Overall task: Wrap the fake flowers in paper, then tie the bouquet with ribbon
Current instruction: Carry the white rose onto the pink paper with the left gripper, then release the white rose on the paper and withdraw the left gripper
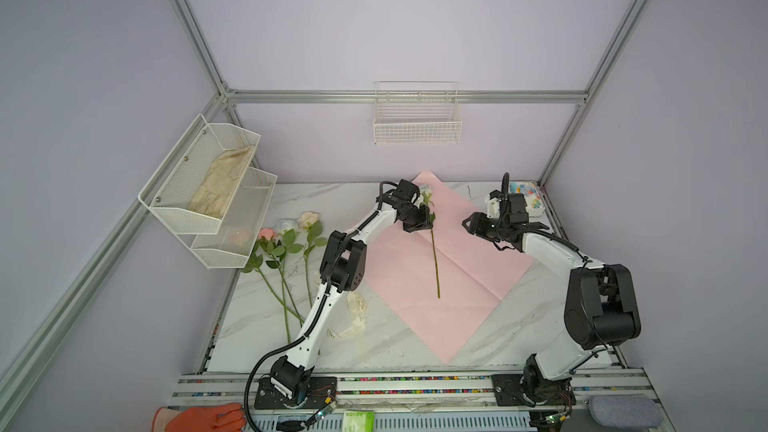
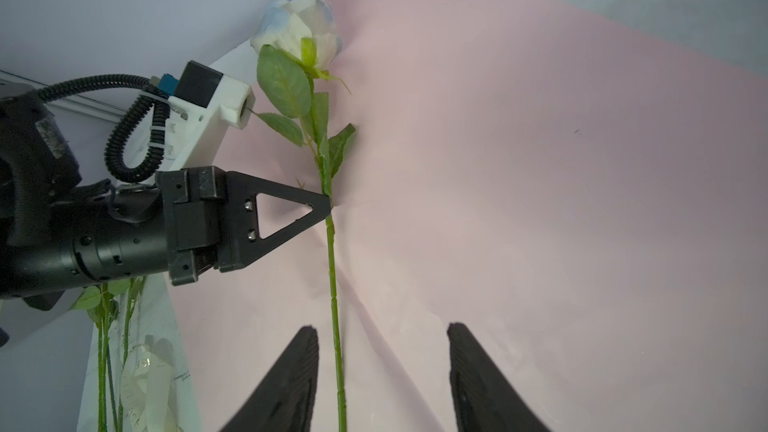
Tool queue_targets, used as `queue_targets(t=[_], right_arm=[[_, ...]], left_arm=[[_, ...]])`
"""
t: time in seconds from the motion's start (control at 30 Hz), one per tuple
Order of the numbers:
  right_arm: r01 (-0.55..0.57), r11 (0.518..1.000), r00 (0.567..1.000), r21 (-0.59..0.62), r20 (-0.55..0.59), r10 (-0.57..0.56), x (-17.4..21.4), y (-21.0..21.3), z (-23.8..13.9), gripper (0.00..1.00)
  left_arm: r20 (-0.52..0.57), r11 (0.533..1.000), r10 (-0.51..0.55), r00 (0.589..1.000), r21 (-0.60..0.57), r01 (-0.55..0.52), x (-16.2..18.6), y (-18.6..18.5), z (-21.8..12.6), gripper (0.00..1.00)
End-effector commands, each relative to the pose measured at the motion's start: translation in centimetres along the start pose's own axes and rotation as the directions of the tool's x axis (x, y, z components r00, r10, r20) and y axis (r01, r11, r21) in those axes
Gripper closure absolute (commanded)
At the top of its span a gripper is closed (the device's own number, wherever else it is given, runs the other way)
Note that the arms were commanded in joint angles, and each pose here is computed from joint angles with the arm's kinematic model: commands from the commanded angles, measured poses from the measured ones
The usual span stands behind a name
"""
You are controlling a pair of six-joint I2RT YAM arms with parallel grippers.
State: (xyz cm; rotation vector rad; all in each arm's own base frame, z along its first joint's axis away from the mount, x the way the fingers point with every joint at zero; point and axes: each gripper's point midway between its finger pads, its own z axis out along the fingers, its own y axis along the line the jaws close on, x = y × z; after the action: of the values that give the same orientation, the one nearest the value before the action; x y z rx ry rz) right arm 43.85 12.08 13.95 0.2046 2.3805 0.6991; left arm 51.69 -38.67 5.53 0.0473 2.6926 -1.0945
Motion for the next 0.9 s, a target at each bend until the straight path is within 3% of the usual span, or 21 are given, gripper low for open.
queue_targets(t=[0.0,0.1,0.17,0.27,0.37,0.43,0.47,0.6,0.67,0.77,0.87], right_arm=[[0.002,1.0,1.0,-0.018,-0.029,-0.003,0.9,0.0,0.2,0.47],[-0.011,1.0,0.999,-0.02,-0.031,0.01,1.1,-0.1,0.2,0.47],[-0.016,1.0,0.999,-0.023,-0.037,0.015,1.2,-0.1,0.2,0.47],[-0.023,0.999,0.999,-0.027,-0.042,0.021,1.4,-0.1,0.2,0.47],[-0.025,0.999,0.999,-0.033,-0.035,0.024,1.4,0.0,0.2,0.46],[-0.022,0.999,0.999,-0.035,-0.033,0.021,1.3,0.2,0.0,0.46],[-0.022,0.999,0.999,-0.036,-0.035,0.021,1.3,0.2,0.0,0.46],[-0.014,0.998,0.999,-0.053,-0.031,0.012,1.3,0.5,-0.3,0.46],[0.003,0.994,1.0,-0.106,-0.025,-0.005,1.1,1.6,-0.6,0.46],[0.054,0.967,0.998,-0.247,-0.009,-0.058,1.0,4.7,-1.4,0.46],[0.137,0.937,0.99,-0.323,0.009,-0.142,1.3,8.3,-1.8,0.46]], left_arm=[[0.102,0.996,0.058,0.993,0.059,-0.065,-2.9,-3.3,-1.5,0.95],[0.097,0.996,0.058,0.994,0.059,-0.064,-2.7,-3.2,-1.2,0.91],[0.091,0.996,0.054,0.994,0.061,-0.06,-2.6,-3.1,-1.2,0.81],[0.094,0.997,0.061,0.994,0.048,-0.066,-2.4,-3.1,-1.7,0.74],[0.129,0.996,0.081,0.988,0.031,-0.085,-3.0,-3.9,-3.1,0.72],[0.155,0.995,0.096,0.983,0.024,-0.101,-3.5,-4.6,-4.8,0.62],[0.163,0.994,0.099,0.982,0.018,-0.103,-3.6,-4.9,-5.6,0.62],[0.207,0.987,0.156,0.966,0.0,-0.16,-3.5,-6.7,-10.3,0.55],[0.237,0.979,0.203,0.95,-0.064,-0.193,-3.1,-6.7,-13.3,0.54],[0.296,0.95,0.228,0.928,-0.278,-0.145,-2.0,-2.8,-18.8,0.52],[0.325,0.912,0.142,0.935,-0.409,0.004,0.9,3.9,-24.6,0.55]])
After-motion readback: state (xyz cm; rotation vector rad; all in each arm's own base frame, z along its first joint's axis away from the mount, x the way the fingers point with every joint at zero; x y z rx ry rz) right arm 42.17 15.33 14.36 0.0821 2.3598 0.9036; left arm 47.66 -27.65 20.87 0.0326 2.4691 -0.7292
